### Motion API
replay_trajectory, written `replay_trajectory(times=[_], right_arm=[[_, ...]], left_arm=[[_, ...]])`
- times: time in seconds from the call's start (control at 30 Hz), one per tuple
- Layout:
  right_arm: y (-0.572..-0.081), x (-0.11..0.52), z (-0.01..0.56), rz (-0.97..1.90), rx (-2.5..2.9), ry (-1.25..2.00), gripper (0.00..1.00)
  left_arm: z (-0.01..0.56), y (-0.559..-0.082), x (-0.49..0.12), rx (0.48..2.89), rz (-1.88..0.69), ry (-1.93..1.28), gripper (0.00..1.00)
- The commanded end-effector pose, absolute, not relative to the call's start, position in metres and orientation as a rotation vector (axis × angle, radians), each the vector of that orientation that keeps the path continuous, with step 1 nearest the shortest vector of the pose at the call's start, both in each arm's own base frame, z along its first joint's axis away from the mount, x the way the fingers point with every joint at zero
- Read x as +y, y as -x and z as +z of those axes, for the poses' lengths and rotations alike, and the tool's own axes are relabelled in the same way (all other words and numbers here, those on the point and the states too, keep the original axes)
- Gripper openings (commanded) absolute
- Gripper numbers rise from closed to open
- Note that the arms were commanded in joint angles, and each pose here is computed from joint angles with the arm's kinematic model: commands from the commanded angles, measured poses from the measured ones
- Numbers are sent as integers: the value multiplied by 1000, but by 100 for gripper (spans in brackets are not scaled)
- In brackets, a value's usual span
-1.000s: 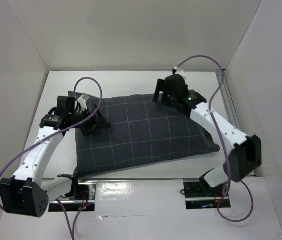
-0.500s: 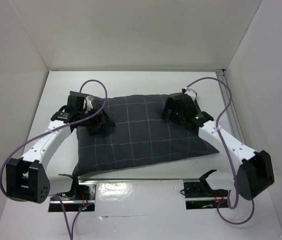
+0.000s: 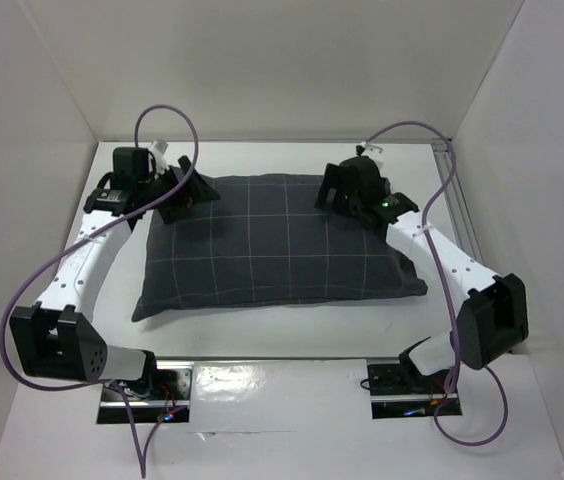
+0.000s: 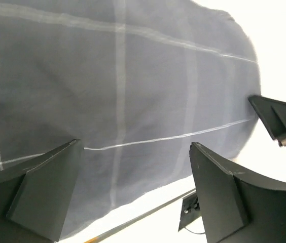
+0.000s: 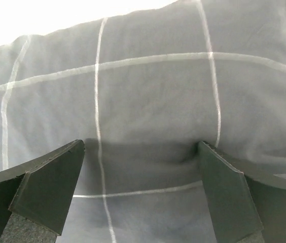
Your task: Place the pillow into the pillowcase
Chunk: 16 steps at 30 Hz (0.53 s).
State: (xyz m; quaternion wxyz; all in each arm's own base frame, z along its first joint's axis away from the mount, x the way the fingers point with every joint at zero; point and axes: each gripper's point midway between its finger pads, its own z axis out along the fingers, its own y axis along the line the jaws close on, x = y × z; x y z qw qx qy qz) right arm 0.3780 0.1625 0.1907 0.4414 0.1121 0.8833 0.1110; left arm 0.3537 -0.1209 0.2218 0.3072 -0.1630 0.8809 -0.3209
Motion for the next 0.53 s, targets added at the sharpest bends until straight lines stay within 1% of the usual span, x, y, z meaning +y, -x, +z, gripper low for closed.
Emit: replay_trajectory(times=[0.0,0.13,0.27,0.4,0.5], right_arm=[[-384,132,250,168,2084,-331,99],[-375,86,296,-20,1994,-415,99],[-362,42,317,-179,1947,-498,99],[-349,21,327,-232,1912,-523,99],[-342,11,331,-222,1888,-548,99]], left_arm=[[292,-349,-117,2173,-834,282,100],[359,-332,-111,2029,-786,181,100],[397,-312,-107,1909,-760,122,100],[417,-296,-105,1806,-751,91,100],[420,-292,-103,1787,-742,92,100]])
